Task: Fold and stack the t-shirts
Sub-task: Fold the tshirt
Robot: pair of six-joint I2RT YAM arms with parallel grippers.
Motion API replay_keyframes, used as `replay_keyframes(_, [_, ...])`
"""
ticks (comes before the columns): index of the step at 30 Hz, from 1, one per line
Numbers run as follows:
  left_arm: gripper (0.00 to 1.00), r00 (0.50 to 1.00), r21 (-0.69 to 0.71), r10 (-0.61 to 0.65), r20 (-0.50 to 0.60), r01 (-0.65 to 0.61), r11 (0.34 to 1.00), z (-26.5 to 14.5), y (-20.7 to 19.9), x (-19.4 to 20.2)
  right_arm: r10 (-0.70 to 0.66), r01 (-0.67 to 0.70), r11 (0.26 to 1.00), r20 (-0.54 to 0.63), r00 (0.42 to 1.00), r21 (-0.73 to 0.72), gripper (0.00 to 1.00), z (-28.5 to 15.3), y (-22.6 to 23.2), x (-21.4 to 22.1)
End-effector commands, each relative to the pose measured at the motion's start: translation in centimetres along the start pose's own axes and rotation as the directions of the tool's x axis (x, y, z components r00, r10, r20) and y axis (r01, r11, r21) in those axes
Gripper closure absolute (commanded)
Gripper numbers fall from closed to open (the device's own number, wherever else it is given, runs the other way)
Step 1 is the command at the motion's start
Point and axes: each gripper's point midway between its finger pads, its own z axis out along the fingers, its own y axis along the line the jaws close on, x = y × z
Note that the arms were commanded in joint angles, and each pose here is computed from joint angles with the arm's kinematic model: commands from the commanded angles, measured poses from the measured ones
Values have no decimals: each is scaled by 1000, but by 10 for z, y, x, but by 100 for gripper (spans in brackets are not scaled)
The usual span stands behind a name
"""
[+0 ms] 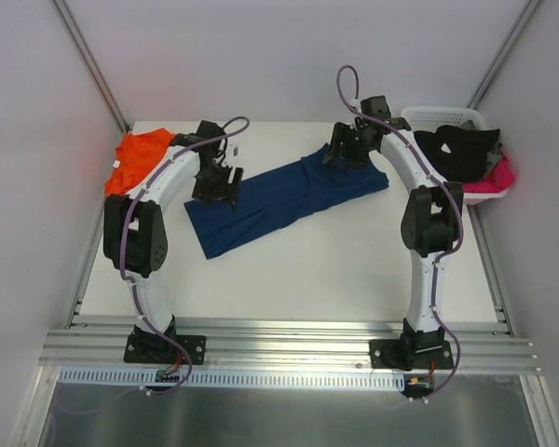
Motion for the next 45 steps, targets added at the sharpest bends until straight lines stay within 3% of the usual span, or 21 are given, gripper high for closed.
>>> replay_keyframes(1, [31,1000,33,-13,-23,14,999,-32,11,20,-26,26,1000,33,999,-4,33,-13,6,-8])
replay_keyframes(4, [46,996,99,-48,-73,55,994,-55,13,41,-24,24,1000,25,999,-3,33,-9,6,-7])
replay_keyframes(9, [40,980,174,-49,-195,84,981,-71,2,77,-34,34,999,30,999,-13,33,-5,14,-9])
replay_keyframes(13, [41,949,196,-17,-316,82,977,-70,0,106,-40,41,999,32,999,-24,33,-6,21,-8])
replay_keyframes(19, [53,895,157,-23,-446,103,982,-58,9,139,-41,41,999,20,999,-26,33,-6,23,-3])
replay_keyframes(34, [56,879,103,-21,-477,79,992,-7,25,123,-57,58,998,28,998,-22,33,-13,25,-1])
replay_keyframes(45, [57,878,108,2,-479,57,993,0,16,119,-62,63,998,35,997,-19,33,-12,25,-3])
